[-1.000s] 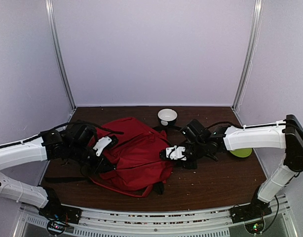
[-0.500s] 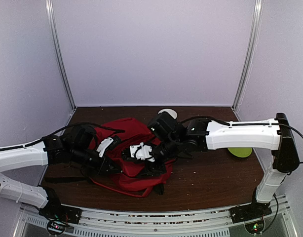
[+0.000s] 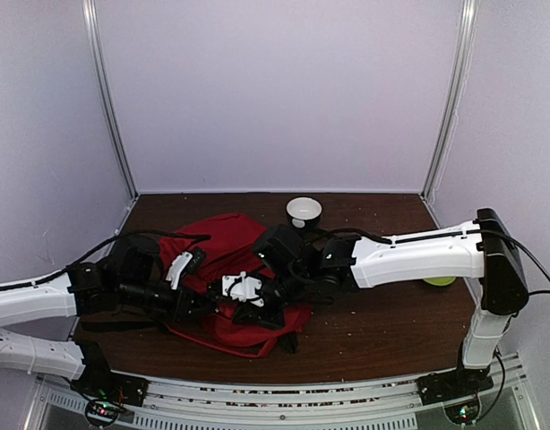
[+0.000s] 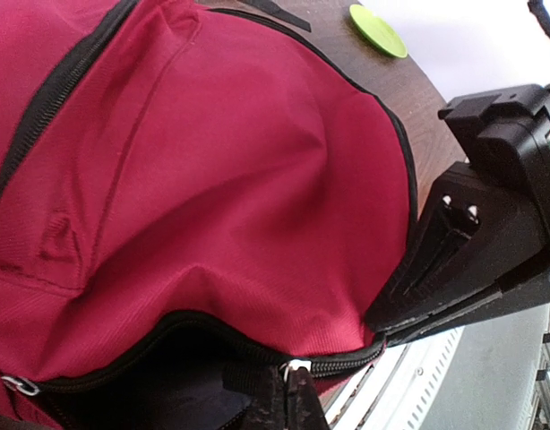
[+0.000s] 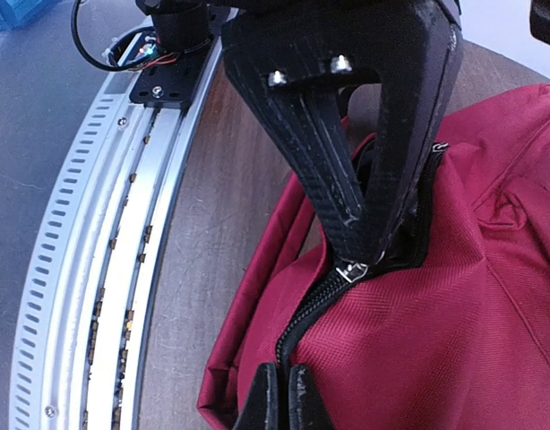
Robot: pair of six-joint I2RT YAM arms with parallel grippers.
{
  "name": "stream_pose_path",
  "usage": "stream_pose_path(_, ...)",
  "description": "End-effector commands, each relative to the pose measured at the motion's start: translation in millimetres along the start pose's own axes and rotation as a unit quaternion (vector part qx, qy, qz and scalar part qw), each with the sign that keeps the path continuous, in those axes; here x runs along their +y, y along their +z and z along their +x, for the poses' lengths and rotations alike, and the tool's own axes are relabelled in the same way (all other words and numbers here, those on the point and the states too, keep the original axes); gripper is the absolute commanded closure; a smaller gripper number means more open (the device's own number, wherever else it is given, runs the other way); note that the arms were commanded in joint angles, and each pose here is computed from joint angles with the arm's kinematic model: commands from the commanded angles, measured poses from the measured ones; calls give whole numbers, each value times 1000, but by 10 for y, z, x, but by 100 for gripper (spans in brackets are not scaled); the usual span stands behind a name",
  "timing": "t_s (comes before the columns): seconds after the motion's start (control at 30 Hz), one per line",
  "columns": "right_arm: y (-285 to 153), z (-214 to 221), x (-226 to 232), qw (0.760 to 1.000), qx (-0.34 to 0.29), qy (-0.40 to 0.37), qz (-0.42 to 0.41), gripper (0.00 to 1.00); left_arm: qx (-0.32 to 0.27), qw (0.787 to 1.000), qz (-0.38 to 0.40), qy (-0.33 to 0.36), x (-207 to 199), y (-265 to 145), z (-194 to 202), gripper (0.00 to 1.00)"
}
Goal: Pack the student bag
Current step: Zip the student bag into the largest pocket of the bag.
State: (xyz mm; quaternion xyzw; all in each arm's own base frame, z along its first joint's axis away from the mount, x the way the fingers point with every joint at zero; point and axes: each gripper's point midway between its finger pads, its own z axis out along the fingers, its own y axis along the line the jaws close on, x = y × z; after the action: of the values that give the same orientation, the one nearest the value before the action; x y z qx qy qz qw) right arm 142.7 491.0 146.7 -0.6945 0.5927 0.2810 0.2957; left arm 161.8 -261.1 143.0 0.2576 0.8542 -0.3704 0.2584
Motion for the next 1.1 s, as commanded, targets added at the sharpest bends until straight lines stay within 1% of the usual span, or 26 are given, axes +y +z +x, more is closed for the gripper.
stream_pose_path(0.0, -41, -5, -42, 1000, -4, -1, 22, 100, -31, 999, -6, 10, -13, -52, -126, 100)
stream_pose_path(0.1, -139, 76, 16, 1000, 6, -8, 19, 100, -6, 998, -57, 5, 166, -80, -20, 100)
stream_pose_path(0.23, -271, 218, 79, 999, 20, -21, 21, 100, 34, 988, -149, -12, 484, -154, 137, 100)
stream_pose_path(0.3, -307, 279, 102, 999, 26, -21, 19, 100, 43, 981, -187, -19, 612, -221, 158, 100)
stream_pose_path(0.37, -315, 331, 116, 999, 30, -19, 17, 100, 35, 976, -215, -25, 727, -308, 122, 100)
stream_pose_path(0.47, -294, 356, 127, 999, 31, -16, 14, 100, 3, 973, -228, -26, 799, -393, -20, 100)
stream_pose_path(0.53, -279, 335, 119, 999, 28, -13, 13, 100, -7, 970, -243, -27, 849, -435, -98, 100)
stream_pose_path(0.6, -274, 306, 105, 1000, 25, -12, 14, 100, -7, 967, -254, -29, 894, -438, -133, 100)
stream_pose_path(0.67, -282, 267, 99, 1000, 22, -12, 13, 100, -2, 972, -235, -20, 835, -370, -168, 100)
stream_pose_path(0.7, -297, 241, 90, 1000, 20, -10, 15, 91, 1, 974, -226, -17, 804, -346, -186, 100)
stream_pose_path(0.73, -327, 208, 82, 1000, 18, -8, 15, 80, 4, 976, -217, -13, 769, -325, -204, 95)
stream_pose_path(0.77, -379, 161, 51, 1000, 12, -3, 19, 70, 2, 979, -205, -7, 719, -322, -240, 86)
stream_pose_path(0.8, -446, 107, 9, 1000, 4, 4, 21, 60, -3, 981, -193, 0, 659, -330, -283, 82)
stream_pose_path(0.83, -548, 32, -44, 1000, -7, 13, 21, 53, -13, 983, -183, 8, 597, -358, -339, 77)
stream_pose_path(0.93, -886, -68, -260, 998, -24, 55, 18, 45, -48, 985, -161, 39, 413, -514, -544, 62)
stream_pose_path(1.0, -1182, -82, -501, 995, -43, 84, 45, 38, -70, 982, -163, 62, 331, -651, -694, 53)
stream_pose_path(1.03, -1348, -54, -644, 992, -51, 97, 70, 29, -78, 979, -178, 69, 333, -734, -762, 47)
stream_pose_path(1.07, -1500, -2, -783, 988, -53, 109, 96, 5, -83, 974, -195, 79, 350, -815, -818, 41)
